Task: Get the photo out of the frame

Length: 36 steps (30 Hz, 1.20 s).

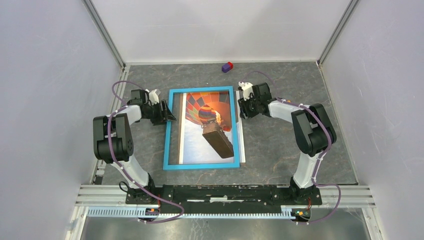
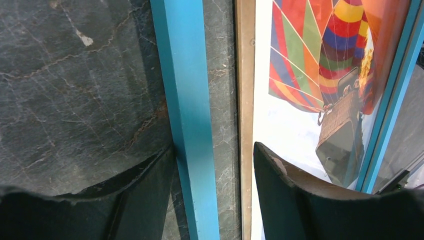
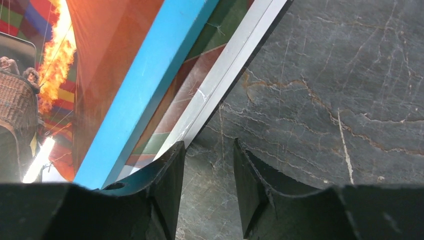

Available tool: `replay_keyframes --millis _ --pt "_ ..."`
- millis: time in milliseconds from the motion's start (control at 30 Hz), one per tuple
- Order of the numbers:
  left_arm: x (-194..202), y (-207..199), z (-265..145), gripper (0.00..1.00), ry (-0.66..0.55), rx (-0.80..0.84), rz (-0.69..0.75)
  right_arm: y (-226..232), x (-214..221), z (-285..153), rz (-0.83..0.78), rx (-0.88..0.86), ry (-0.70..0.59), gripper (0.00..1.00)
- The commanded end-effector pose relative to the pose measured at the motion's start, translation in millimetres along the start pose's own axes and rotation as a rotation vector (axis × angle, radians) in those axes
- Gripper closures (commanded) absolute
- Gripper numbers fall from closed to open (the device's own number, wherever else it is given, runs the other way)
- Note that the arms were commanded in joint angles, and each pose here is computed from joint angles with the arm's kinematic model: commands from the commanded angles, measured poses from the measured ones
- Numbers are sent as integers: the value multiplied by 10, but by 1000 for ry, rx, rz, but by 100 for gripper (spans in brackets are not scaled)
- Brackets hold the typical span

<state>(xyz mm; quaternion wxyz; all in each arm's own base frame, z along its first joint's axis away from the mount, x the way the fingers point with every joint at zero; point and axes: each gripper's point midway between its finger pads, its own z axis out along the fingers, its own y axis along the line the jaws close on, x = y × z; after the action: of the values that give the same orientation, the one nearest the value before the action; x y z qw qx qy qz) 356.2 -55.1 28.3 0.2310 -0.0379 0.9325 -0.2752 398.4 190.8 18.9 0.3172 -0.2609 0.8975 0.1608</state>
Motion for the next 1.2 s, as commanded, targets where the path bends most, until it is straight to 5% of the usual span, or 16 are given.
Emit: replay_keyframes --millis 0,300,467,767,1167 --pt "208 163 127 34 63 -72 26 134 428 132 7 -30 149 50" --pt "235 205 141 35 78 -88 14 265 320 151 10 -91 119 37" --pt "244 230 143 37 79 -104 14 255 275 155 0 -80 116 22" --pt "157 324 85 39 43 -162 -6 218 226 77 -7 -92 111 23" --pt "147 352 82 39 36 -162 -14 109 306 101 17 -67 120 37"
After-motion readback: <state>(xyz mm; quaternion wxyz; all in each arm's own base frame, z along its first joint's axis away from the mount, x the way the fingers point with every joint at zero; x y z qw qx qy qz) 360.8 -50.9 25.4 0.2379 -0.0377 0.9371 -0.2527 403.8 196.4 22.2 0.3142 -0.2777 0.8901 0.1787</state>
